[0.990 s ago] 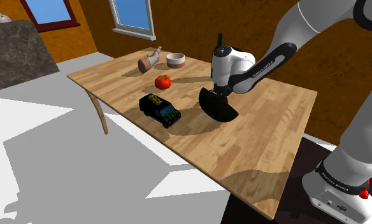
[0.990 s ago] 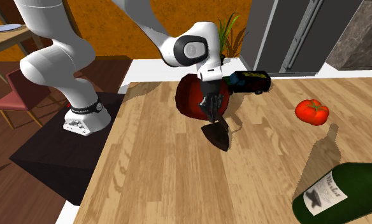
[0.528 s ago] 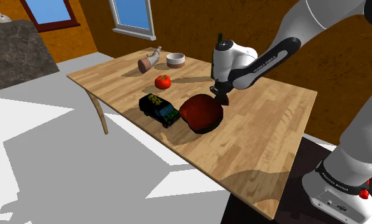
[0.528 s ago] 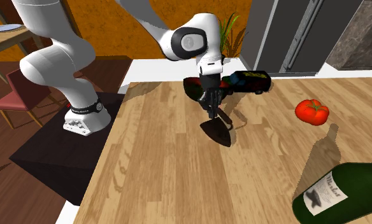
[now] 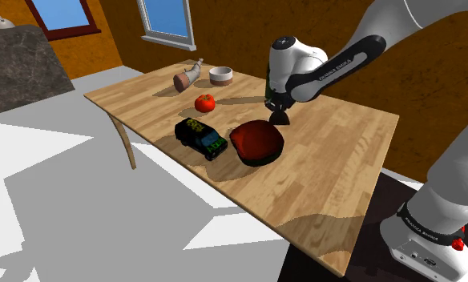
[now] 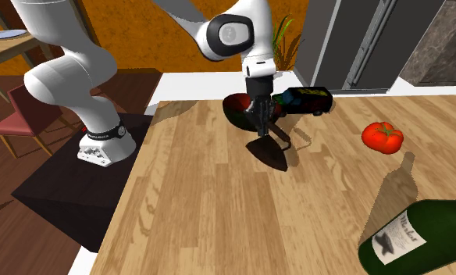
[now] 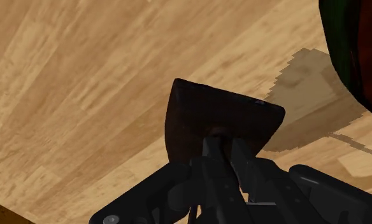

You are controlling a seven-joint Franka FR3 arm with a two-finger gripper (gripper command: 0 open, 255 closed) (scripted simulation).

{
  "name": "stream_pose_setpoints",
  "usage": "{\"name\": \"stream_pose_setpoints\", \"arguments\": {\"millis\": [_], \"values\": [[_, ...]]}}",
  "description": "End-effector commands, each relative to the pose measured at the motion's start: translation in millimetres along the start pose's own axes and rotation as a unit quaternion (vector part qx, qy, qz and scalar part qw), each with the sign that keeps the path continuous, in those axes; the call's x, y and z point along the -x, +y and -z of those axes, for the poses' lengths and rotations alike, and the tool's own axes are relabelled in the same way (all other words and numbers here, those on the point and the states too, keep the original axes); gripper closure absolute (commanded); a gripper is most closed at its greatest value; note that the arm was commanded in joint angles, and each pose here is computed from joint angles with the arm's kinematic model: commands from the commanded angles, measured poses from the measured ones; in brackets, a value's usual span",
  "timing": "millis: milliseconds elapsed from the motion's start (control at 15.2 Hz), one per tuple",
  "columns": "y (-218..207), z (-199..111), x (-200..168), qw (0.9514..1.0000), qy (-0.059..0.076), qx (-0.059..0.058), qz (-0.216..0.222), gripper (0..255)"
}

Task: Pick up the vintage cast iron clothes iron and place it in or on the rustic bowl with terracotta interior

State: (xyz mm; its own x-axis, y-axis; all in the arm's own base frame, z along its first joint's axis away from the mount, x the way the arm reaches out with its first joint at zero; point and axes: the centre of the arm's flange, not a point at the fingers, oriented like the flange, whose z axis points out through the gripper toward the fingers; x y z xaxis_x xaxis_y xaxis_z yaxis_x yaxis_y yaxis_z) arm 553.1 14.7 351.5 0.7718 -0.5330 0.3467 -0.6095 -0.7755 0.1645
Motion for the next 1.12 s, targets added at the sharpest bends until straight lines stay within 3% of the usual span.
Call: {"name": "stream_pose_setpoints", "arguments": {"millis": [0, 1056], "values": [[2, 11, -4, 1.0000, 0.000, 0.000, 0.000, 255], [16, 89, -33, 1.0000, 0.000, 0.000, 0.000, 255]]}}
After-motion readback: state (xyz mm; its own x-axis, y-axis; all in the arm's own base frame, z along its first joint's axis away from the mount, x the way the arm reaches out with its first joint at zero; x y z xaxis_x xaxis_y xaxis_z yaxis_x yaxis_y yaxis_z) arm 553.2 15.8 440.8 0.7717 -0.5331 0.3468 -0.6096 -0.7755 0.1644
